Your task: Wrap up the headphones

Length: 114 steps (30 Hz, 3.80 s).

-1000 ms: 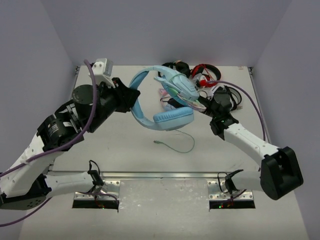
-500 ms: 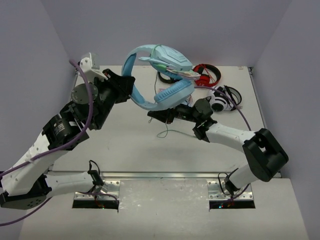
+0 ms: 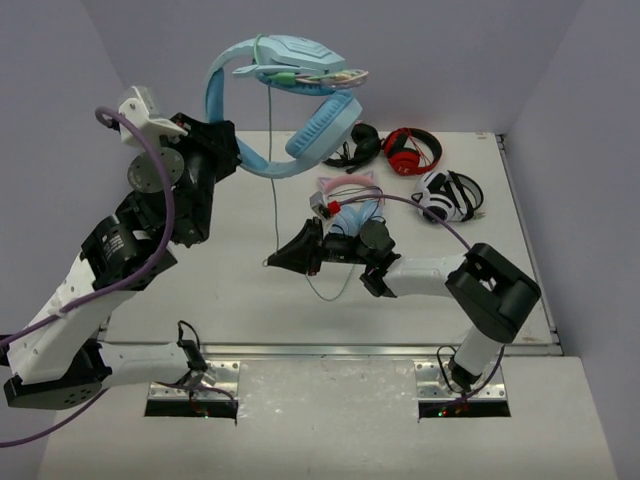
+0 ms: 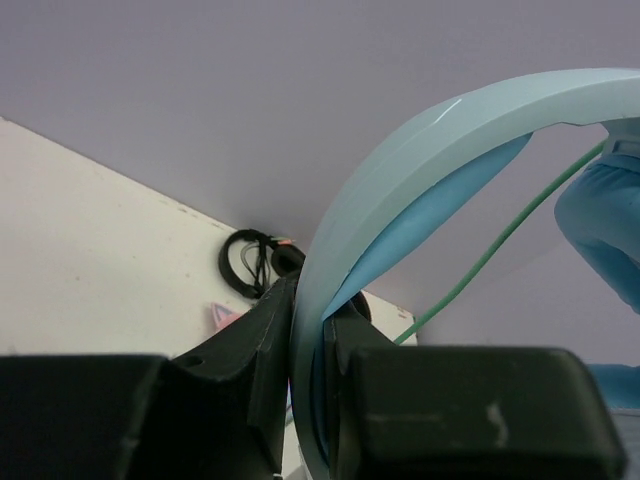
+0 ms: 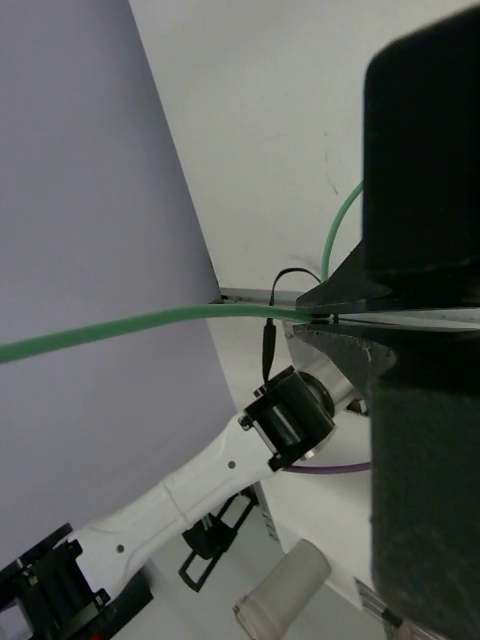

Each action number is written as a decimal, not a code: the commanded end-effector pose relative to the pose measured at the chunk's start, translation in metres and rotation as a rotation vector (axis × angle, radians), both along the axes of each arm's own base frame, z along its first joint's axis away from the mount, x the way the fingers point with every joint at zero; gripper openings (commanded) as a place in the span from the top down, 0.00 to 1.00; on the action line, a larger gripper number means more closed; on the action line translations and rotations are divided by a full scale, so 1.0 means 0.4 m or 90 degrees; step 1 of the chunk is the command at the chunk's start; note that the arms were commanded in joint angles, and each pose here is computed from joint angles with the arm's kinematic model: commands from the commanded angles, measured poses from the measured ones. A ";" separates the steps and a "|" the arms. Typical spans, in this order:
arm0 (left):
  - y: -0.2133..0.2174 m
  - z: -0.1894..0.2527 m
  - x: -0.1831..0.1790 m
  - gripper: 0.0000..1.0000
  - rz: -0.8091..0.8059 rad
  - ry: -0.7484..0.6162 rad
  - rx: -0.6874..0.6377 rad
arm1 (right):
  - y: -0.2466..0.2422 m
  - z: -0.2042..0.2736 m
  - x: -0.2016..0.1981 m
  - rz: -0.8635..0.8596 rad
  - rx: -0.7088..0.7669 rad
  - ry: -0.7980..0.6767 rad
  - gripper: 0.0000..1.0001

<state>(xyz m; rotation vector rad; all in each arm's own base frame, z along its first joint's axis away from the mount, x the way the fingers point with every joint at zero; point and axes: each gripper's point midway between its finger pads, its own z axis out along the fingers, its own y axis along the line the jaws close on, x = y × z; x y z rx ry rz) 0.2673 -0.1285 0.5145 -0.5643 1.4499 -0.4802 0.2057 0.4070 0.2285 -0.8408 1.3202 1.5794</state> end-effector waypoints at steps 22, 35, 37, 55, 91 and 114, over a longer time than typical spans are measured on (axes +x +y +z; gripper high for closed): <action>0.154 -0.192 0.199 1.00 0.249 0.122 0.220 | -0.018 0.106 -0.169 -0.077 -0.202 -0.192 0.99; 0.134 -0.419 0.152 1.00 0.200 0.187 0.305 | -0.159 0.381 0.024 -0.305 -0.339 -0.404 0.99; 0.096 -0.421 0.146 1.00 0.157 0.171 0.312 | -0.182 0.407 0.056 -0.357 -0.344 -0.418 0.99; -0.068 -0.584 0.057 1.00 -0.048 0.247 0.432 | -0.402 0.493 0.257 -0.741 -0.429 -0.451 0.99; -0.083 -0.502 -0.038 1.00 -0.126 0.172 0.495 | -0.461 0.403 0.353 -0.604 -0.439 -0.483 0.99; -0.094 -0.321 -0.057 1.00 -0.159 0.086 0.367 | -0.467 0.336 0.299 -0.485 -0.258 -0.328 0.74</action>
